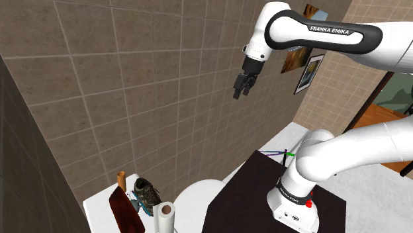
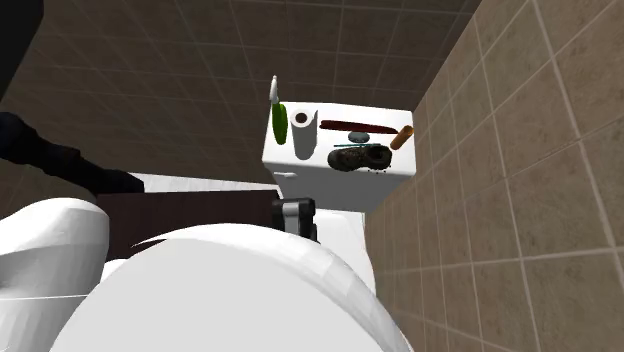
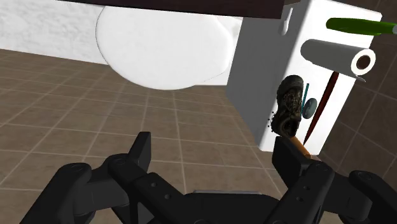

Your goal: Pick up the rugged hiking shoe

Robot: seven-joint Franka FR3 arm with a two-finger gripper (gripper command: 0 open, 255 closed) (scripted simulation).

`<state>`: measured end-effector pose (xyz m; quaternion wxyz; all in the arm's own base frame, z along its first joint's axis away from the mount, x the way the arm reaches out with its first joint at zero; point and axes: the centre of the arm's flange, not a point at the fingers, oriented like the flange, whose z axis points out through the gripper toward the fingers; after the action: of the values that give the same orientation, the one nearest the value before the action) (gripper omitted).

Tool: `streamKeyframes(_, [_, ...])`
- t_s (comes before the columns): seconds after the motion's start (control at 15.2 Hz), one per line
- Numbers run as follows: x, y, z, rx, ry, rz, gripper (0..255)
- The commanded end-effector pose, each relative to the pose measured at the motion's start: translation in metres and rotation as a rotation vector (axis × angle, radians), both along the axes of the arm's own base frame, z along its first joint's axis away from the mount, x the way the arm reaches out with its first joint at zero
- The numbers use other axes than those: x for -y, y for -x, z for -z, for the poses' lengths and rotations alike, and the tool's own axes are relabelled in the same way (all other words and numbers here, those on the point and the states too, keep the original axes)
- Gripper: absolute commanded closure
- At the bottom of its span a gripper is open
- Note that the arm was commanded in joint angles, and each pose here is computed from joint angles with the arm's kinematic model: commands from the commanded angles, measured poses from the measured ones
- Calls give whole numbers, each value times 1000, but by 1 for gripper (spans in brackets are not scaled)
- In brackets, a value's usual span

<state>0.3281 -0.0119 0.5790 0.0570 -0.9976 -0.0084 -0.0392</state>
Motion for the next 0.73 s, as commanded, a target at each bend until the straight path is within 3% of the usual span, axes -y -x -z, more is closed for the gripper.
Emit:
streamKeyframes(0.0, [0, 0, 0, 0, 0, 0, 0])
streamKeyframes(0.66, [-67, -49, 100, -8, -37, -40, 0])
